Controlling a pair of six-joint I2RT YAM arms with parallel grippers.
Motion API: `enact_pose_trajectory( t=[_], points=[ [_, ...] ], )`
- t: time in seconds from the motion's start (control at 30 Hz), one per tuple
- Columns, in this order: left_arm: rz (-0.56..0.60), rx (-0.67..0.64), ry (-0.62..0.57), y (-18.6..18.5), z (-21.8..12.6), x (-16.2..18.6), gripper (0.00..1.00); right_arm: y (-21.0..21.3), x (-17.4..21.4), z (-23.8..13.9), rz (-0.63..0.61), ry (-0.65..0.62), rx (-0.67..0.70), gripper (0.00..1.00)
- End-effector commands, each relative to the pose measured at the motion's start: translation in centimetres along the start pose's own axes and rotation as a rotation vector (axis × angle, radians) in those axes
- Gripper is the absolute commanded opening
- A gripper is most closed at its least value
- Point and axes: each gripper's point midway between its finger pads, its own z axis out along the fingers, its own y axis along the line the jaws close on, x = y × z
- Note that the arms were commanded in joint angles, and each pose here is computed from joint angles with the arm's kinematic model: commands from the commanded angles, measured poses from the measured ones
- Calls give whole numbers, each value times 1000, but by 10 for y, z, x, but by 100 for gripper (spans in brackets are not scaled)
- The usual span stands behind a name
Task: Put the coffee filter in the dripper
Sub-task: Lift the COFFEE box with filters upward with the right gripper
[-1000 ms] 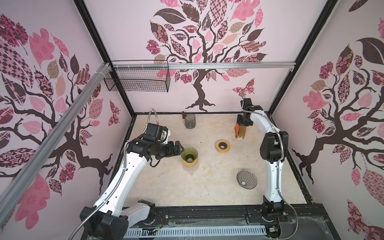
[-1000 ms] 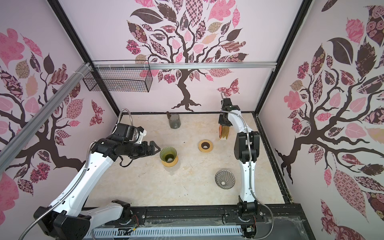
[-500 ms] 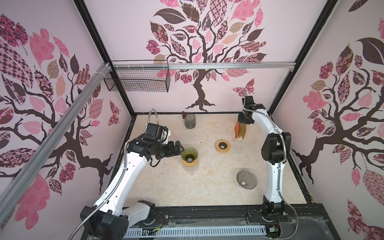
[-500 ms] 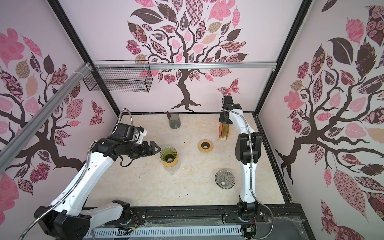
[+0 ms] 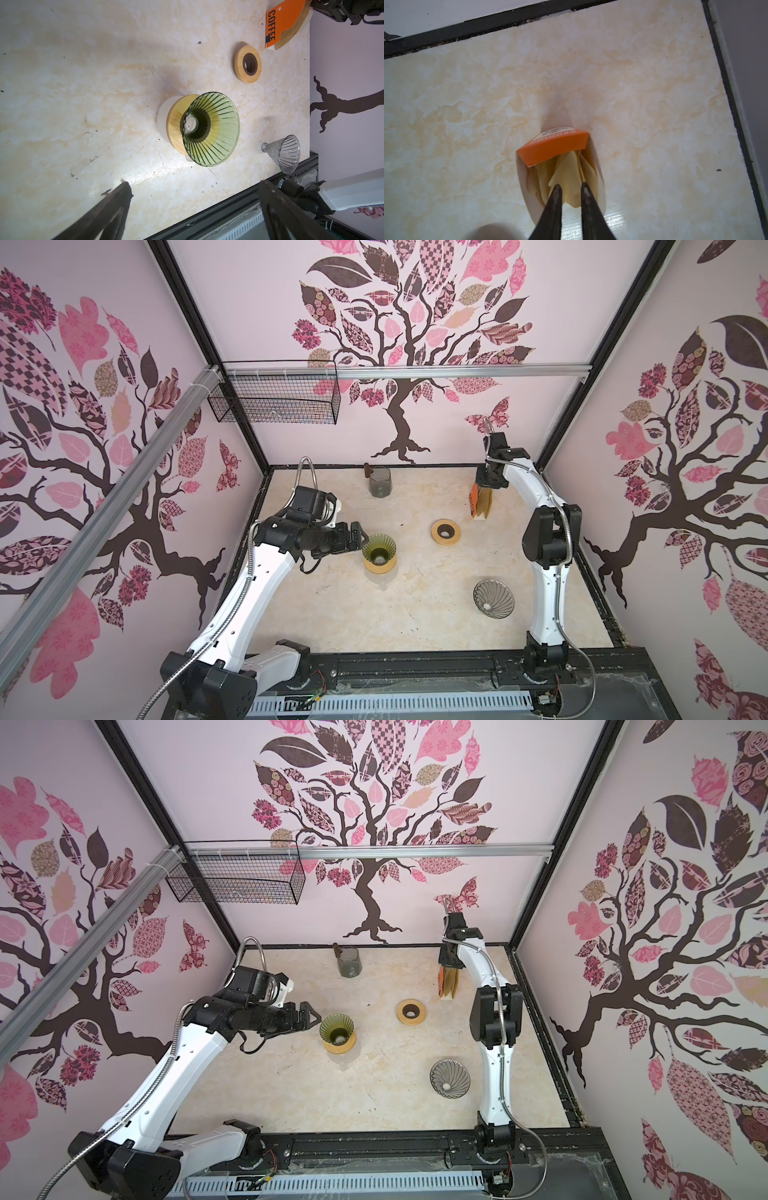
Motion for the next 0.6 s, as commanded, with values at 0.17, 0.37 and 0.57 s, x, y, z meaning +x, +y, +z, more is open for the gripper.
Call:
enact_pose_trajectory(
  t=[0.17, 0.37, 0.57],
  points=[
    [7, 9, -12, -2, -1, -6, 98, -1, -8, 5, -8, -1, 1, 19],
    [6, 10, -4, -3, 1, -6, 98, 2, -10, 11, -10, -1, -10, 19],
    [4, 11, 0, -2, 1, -6, 98, -3, -5, 22, -13, 18, 19, 17]
  ],
)
